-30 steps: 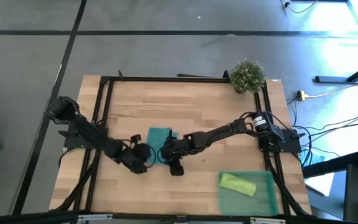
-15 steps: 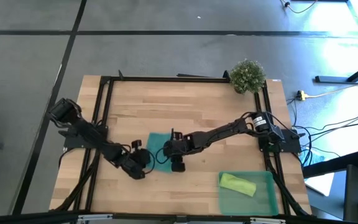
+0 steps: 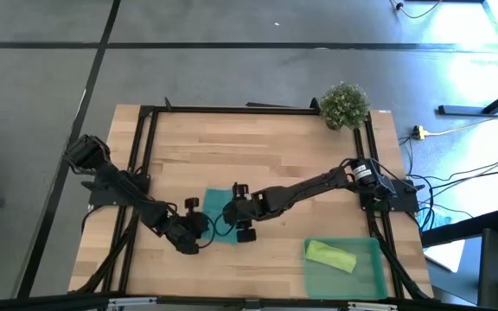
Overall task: Roll microfiber towels into tight, uniform cylinder then place into a basket
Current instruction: Roll the blue microfiber cloth
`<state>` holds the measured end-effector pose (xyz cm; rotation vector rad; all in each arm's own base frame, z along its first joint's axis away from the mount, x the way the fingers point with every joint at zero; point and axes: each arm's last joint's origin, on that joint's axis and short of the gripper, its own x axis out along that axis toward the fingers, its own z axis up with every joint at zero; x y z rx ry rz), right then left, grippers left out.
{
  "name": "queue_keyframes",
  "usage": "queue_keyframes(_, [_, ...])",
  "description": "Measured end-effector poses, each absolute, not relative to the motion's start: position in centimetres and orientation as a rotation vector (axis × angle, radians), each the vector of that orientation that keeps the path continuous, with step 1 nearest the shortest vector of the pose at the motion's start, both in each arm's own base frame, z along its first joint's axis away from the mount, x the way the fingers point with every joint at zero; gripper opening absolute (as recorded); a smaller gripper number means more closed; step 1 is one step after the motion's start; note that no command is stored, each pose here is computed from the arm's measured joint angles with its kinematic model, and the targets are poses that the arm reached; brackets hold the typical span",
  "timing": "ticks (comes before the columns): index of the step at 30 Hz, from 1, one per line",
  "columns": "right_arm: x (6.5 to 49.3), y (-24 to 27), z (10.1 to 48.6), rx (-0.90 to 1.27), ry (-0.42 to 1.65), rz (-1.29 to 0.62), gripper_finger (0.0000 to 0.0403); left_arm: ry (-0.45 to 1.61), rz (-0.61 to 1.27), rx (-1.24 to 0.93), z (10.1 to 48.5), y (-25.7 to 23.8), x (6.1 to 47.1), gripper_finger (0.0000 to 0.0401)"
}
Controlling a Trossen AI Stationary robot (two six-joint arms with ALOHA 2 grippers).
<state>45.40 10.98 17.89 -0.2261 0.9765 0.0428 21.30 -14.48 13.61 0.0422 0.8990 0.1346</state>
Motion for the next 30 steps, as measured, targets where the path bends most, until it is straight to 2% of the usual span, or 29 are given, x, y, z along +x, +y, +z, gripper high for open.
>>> queue_keyframes(5, [45.0, 14.2, 19.0, -0.280, 0.933, 0.126, 0.0160, 0.862, 0.128, 0.068, 14.8, -14.7, 21.1, 0.0084])
queue_keyframes(13, [43.2, 17.9, 15.7, -0.292, 0.850, 0.223, 0.0160, 0.873, 0.038, 0.123, 14.8, -16.5, 19.4, 0.0084])
queue_keyframes(22, [41.9, 16.7, 11.9, -0.279, 0.815, 0.212, 0.0160, 0.874, 0.002, 0.143, 14.4, -17.2, 18.5, 0.0084])
queue_keyframes(30, [41.4, 15.5, 10.6, -0.257, 0.780, 0.177, 0.0159, 0.878, 0.005, 0.158, 14.2, -17.2, 18.6, 0.0084])
